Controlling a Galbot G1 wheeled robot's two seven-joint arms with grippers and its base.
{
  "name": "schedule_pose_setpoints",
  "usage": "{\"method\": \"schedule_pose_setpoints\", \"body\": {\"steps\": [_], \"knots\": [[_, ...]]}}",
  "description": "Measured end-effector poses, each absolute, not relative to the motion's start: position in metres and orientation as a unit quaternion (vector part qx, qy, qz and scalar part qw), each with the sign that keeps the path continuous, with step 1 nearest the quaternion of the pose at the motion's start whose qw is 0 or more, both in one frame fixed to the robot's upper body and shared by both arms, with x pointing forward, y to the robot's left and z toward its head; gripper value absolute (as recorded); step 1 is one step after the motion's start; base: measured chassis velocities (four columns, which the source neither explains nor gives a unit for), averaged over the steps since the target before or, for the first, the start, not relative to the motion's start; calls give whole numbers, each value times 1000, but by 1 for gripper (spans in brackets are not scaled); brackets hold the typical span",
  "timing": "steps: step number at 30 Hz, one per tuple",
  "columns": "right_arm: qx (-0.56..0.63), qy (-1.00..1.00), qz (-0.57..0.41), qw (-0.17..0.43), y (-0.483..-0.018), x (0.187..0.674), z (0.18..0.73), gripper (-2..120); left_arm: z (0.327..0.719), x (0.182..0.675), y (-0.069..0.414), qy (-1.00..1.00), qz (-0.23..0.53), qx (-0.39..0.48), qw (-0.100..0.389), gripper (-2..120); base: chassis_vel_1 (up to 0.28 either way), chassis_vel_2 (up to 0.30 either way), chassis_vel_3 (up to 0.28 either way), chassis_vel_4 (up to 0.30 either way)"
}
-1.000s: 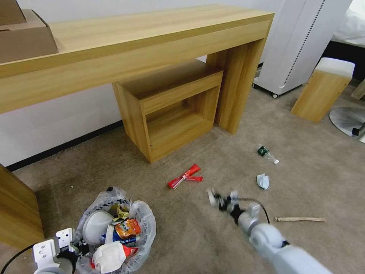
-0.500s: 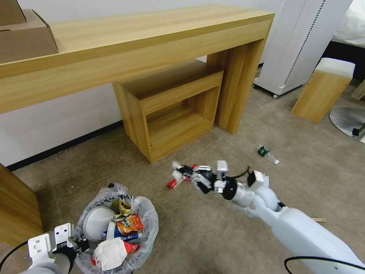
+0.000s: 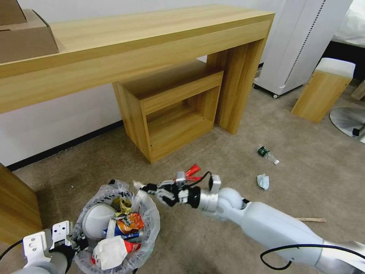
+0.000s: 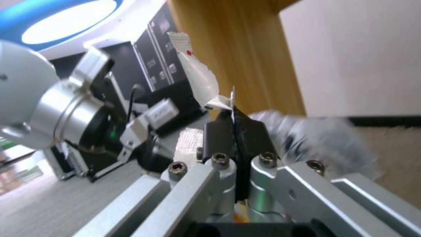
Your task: Pick up the trash bin and place the garbage on the floor into it.
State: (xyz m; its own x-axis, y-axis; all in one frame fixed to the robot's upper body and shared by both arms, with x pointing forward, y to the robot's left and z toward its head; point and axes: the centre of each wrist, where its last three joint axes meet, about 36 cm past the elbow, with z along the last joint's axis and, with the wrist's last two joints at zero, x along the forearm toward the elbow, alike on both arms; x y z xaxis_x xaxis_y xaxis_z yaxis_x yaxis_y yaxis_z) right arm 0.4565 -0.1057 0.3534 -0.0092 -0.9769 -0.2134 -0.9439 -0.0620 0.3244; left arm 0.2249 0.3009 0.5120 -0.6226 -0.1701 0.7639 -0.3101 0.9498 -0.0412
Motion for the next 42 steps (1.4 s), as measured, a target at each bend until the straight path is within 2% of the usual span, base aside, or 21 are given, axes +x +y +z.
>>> {"method": "schedule_pose_setpoints", "body": {"steps": [6, 9, 12, 14, 16, 17, 20, 21, 24, 25, 27, 34, 42], "knots": [[705, -682, -185, 62, -91, 443, 341, 0, 511, 224, 300, -897, 87, 135, 413, 0, 0, 0, 0, 0], [702, -686, -180, 69, -88, 438, 338, 7, 510, 224, 300, -897, 86, 136, 412, 0, 0, 0, 0, 0], [697, -689, -182, 72, -83, 433, 336, 23, 508, 223, 299, -896, 85, 137, 413, 0, 0, 0, 0, 0], [698, -689, -181, 71, -82, 433, 337, 26, 508, 222, 299, -896, 84, 137, 413, 0, 0, 0, 0, 0], [698, -689, -182, 69, -81, 432, 339, 37, 508, 222, 300, -896, 83, 139, 413, 0, 0, 0, 0, 0], [698, -689, -182, 69, -81, 432, 339, 37, 508, 222, 300, -896, 83, 139, 413, 0, 0, 0, 0, 0], [696, -692, -182, 66, -80, 433, 341, 52, 508, 221, 300, -896, 82, 139, 413, 0, 0, 0, 0, 0], [696, -692, -182, 66, -80, 433, 341, 52, 508, 221, 300, -896, 82, 139, 413, 0, 0, 0, 0, 0], [696, -693, -177, 67, -82, 434, 342, 67, 507, 220, 298, -896, 82, 140, 414, 0, 0, 0, 0, 0], [696, -693, -177, 67, -82, 434, 342, 67, 507, 220, 298, -896, 82, 140, 414, 0, 0, 0, 0, 0], [693, -696, -173, 71, -85, 435, 343, 78, 506, 220, 298, -895, 82, 141, 415, 0, 0, 0, 0, 0], [692, -699, -165, 73, -85, 435, 346, 99, 504, 219, 297, -895, 81, 141, 415, 0, 0, 0, 0, 0], [680, -712, -168, 58, -83, 439, 354, 100, 503, 220, 298, -895, 82, 142, 415, 0, 0, 0, 0, 0]]}}
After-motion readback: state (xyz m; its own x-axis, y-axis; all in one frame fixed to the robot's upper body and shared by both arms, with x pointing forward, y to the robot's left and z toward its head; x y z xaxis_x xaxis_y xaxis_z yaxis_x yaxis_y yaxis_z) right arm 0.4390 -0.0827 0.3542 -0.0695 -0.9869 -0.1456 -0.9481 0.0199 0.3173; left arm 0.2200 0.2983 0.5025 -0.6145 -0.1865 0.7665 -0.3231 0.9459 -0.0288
